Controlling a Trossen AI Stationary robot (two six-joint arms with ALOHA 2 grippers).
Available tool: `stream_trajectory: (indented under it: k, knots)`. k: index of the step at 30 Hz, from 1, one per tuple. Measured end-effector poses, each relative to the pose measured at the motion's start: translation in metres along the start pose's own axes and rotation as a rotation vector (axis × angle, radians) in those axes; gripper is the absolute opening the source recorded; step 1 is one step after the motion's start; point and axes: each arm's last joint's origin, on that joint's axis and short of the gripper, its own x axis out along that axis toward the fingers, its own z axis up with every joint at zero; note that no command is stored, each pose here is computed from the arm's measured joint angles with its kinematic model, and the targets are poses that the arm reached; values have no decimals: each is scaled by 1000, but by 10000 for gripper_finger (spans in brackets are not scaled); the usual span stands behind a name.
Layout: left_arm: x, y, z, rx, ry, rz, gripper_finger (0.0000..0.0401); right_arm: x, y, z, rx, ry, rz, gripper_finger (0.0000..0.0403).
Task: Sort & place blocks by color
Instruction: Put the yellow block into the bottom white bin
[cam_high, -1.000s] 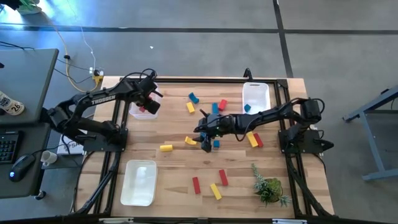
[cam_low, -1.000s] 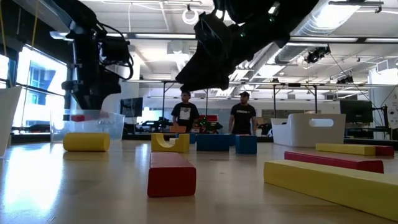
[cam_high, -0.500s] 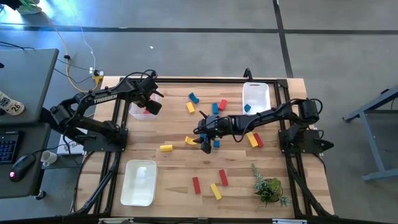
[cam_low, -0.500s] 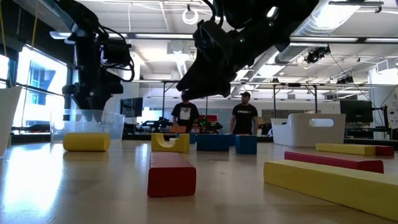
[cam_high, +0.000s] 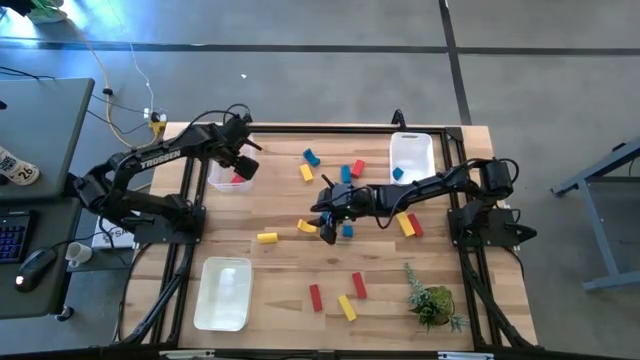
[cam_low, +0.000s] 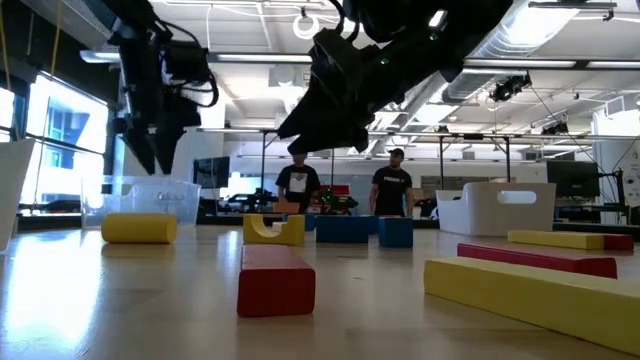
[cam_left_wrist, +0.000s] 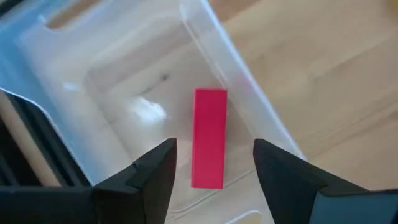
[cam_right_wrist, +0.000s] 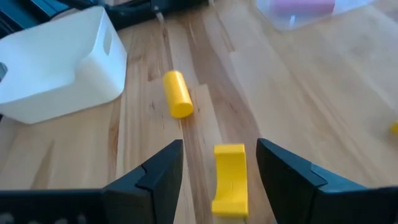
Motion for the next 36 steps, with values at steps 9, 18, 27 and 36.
stream_trajectory:
  k: [9, 18, 27, 36]
  knots:
    - [-58, -1, 2, -22, -165, -163, 200, -2, 5, 18, -30, 32, -5, 194]
    - [-91, -5, -17, -48, -260, -323, 200, -6, 10, 36, -108, 62, -14, 232]
    - [-98, -7, -23, -72, -277, -353, 200, 19, 4, 9, -111, 167, -29, 233]
    - [-98, -9, -24, -63, -277, -354, 200, 39, 3, -14, -119, 246, -33, 233]
